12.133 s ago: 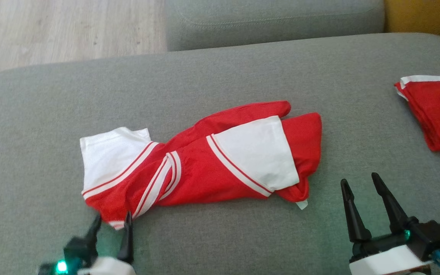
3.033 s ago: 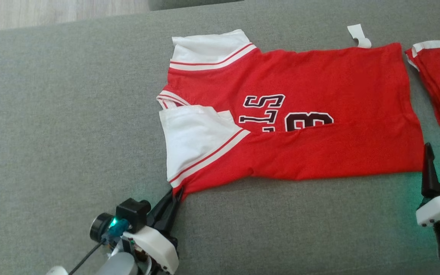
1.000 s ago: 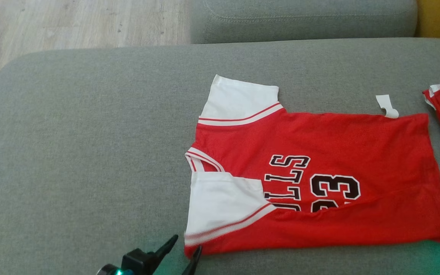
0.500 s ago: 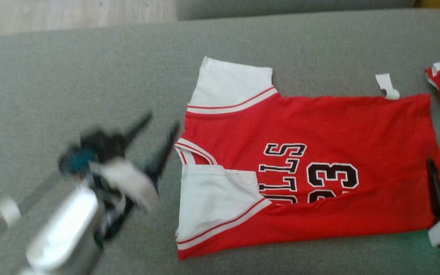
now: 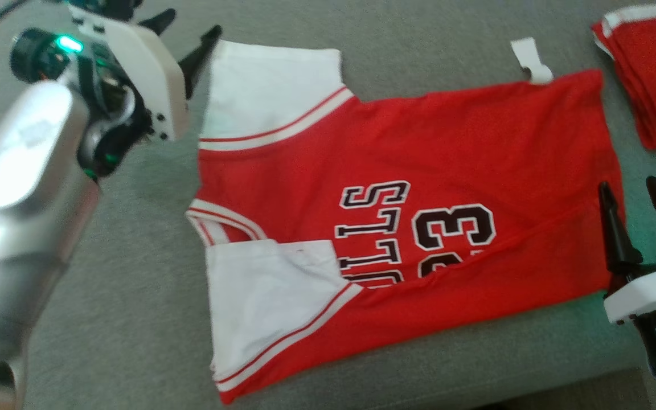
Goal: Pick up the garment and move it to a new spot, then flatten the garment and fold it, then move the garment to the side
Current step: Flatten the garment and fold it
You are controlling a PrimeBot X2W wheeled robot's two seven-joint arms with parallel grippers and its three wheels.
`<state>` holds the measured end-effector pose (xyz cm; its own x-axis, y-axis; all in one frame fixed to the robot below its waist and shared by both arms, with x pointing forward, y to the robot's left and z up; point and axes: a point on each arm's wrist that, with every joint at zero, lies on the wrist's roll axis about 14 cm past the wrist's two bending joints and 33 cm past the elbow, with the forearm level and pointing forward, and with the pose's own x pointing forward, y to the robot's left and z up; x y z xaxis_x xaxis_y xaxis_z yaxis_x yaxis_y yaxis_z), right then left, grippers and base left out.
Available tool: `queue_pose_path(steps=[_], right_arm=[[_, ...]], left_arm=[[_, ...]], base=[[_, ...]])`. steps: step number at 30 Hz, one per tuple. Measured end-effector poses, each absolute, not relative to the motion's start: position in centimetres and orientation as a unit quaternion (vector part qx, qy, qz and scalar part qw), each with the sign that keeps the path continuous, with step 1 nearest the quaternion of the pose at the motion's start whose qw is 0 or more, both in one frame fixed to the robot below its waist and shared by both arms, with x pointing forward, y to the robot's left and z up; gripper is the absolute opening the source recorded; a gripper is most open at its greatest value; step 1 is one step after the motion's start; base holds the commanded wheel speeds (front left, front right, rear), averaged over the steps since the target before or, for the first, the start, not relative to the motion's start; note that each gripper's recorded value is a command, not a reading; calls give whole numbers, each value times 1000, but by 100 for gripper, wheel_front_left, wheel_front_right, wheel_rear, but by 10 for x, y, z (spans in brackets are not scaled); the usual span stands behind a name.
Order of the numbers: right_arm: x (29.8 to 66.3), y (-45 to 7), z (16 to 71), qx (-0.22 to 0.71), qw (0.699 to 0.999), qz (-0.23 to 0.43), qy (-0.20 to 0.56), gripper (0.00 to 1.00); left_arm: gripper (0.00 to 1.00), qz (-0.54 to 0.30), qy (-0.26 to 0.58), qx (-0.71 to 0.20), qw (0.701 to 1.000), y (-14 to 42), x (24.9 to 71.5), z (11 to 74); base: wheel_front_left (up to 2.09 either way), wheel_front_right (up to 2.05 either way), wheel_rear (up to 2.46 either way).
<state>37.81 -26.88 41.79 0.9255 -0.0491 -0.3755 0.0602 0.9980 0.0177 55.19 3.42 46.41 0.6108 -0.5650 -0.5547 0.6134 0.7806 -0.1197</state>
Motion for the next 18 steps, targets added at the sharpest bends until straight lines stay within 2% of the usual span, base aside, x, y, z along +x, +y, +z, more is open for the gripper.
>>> queue_pose_path(steps=[10, 18], right_arm=[[354, -301, 397, 12, 972, -85, 221, 100], [353, -308, 393, 12, 970, -98, 222, 100]], left_arm=[[100, -337, 413, 63, 844, 22, 561, 387], [100, -336, 421, 90, 838, 24, 574, 368]], base=[[0, 0, 0], [0, 0, 0]])
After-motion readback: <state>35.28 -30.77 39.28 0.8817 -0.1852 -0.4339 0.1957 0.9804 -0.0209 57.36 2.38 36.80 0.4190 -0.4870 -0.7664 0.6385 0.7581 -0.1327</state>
